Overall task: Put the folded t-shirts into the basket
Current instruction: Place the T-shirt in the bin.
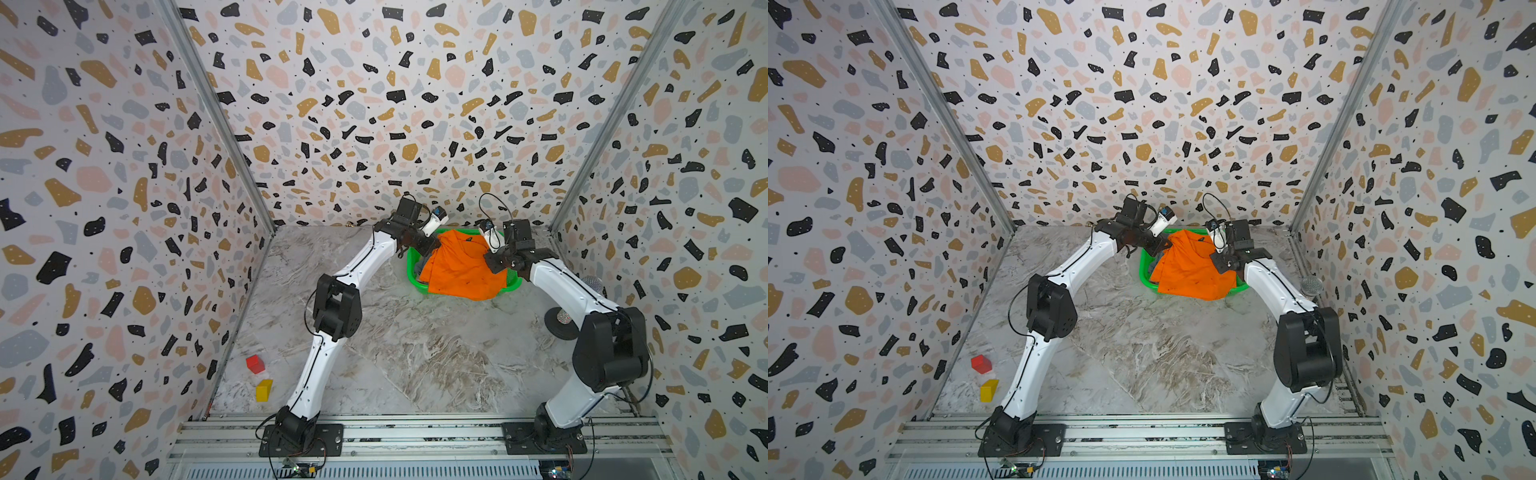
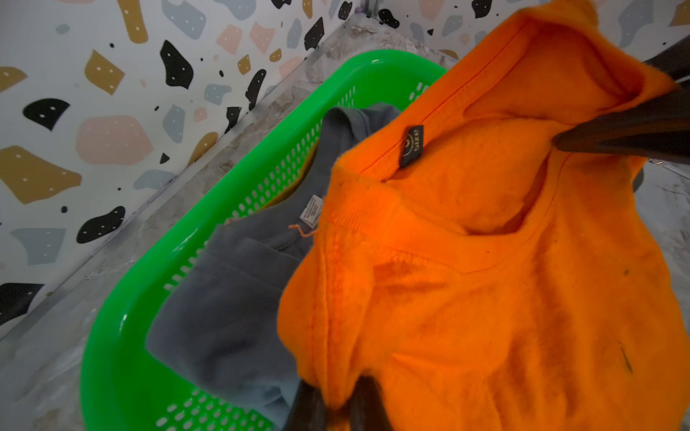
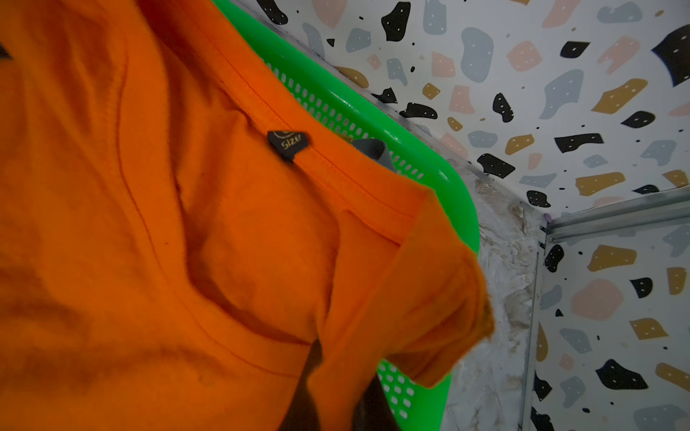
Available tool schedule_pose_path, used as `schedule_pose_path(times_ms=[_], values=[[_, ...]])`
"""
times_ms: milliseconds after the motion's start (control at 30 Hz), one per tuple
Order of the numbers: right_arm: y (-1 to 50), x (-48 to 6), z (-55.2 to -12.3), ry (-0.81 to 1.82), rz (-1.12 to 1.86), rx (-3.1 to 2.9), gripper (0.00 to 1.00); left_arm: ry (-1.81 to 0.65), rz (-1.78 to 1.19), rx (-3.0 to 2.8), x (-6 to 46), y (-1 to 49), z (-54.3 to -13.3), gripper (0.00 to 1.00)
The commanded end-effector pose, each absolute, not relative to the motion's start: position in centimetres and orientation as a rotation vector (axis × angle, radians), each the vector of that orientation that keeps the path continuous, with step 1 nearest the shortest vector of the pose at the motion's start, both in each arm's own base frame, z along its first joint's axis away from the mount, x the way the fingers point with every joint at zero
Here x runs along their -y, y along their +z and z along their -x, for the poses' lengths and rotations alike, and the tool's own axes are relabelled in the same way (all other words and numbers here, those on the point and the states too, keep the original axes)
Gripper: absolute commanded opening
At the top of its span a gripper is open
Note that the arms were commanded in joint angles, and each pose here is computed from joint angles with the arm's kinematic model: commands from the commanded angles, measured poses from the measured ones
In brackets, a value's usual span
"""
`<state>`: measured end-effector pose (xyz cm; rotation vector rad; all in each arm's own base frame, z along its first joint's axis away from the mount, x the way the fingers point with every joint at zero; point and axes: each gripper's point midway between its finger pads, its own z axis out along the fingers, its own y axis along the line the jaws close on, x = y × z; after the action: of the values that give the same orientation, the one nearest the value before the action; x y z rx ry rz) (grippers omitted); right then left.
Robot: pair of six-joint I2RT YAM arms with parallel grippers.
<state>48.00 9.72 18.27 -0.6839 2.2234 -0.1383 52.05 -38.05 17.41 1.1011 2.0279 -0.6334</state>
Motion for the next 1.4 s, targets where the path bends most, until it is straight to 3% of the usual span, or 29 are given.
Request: schedule_pose_path(times_ms=[0, 333, 567, 733, 900, 1067, 1200, 1367], values=[[20.4, -9.4, -50.5, -0.192, 0.668, -2.155, 0.01, -0.563, -1.094, -1.966, 38.1, 19.1, -53.3, 0.00], [18.1, -9.3, -54.7, -0.216, 0.770, -2.222, 0.05, -0.456, -1.089, -1.985, 37.0, 17.4, -55.1, 0.00], [18.9, -9.4, -55.5, -0.227, 0.818, -2.218, 0.04, -0.443, -1.048, -1.978, 36.4, 18.8, -55.8, 0.00], [17.1, -8.9, -55.6, -0.251, 0.845, -2.258, 0.06, -0.399, -1.055, -2.009, 35.8, 17.1, -56.2, 0.00], [15.4, -8.4, -56.2, -0.284, 0.872, -2.282, 0.14, -0.321, -1.040, -2.051, 34.7, 15.1, -57.1, 0.00], [13.8, -7.9, -56.7, -0.309, 0.906, -2.346, 0.30, -0.248, -1.048, -2.082, 34.0, 13.4, -57.5, 0.00], [14.3, -7.3, -56.7, -0.337, 0.905, -2.350, 0.46, -0.207, -1.044, -2.098, 33.4, 13.0, -57.7, 0.32], [17.8, -7.1, -55.9, -0.339, 0.884, -2.304, 0.55, -0.170, -1.028, -2.079, 32.8, 15.4, -57.6, 0.53]])
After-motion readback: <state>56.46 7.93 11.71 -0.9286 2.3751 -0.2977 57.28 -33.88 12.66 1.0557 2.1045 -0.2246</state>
